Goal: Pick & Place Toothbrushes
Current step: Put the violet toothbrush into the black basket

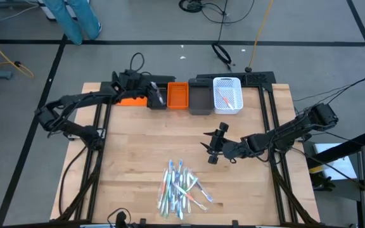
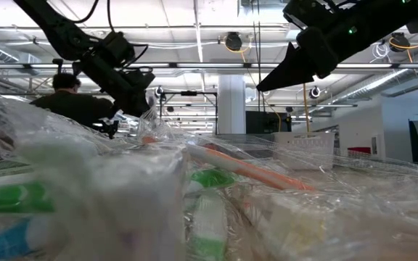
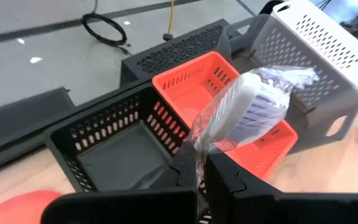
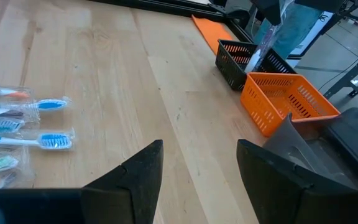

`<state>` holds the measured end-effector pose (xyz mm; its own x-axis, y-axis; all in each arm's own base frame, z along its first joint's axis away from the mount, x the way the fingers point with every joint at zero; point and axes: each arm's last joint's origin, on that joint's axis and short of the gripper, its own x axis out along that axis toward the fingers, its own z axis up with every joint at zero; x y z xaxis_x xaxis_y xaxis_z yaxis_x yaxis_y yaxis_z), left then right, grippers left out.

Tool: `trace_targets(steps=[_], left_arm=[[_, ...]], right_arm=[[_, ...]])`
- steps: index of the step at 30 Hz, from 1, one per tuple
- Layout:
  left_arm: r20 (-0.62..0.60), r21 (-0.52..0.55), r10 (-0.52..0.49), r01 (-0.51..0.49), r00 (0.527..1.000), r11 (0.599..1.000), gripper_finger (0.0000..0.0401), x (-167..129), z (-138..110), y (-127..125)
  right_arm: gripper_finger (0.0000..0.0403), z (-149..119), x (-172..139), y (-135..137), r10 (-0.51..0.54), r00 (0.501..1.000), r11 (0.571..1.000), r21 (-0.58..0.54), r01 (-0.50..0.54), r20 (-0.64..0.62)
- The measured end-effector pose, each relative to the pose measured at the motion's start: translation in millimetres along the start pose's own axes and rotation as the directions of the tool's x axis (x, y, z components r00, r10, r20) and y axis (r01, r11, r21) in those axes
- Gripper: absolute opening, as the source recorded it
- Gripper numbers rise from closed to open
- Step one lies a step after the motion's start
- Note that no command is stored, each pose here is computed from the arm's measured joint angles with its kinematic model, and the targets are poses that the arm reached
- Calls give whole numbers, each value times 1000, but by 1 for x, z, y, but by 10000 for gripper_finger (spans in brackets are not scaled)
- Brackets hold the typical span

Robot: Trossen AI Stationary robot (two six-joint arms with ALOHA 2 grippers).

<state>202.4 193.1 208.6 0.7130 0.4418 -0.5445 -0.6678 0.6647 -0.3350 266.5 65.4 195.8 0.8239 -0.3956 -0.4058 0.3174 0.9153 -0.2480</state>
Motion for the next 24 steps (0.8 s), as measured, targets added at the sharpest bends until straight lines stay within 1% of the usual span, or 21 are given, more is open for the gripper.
trace_targets(steps=[3,8,13,18,24], left_arm=[[-15,-22,-16,15,1000,1000,0,0,-1,1],[-47,-24,-14,13,999,1000,0,0,-4,2],[-47,-20,-19,18,999,1000,0,-1,-3,3],[-42,-47,-40,38,998,998,0,-1,-1,12],[-31,-109,-90,86,995,990,0,11,0,30]], right_arm=[[196,0,0,0,0,1000,1000,0,0,0],[196,0,0,0,0,1000,1000,-1,0,0],[196,0,0,0,-2,1000,1000,-4,2,-1],[196,0,2,-3,-10,1000,1000,0,10,-3],[196,0,2,-3,-11,1000,1000,-5,11,-4]])
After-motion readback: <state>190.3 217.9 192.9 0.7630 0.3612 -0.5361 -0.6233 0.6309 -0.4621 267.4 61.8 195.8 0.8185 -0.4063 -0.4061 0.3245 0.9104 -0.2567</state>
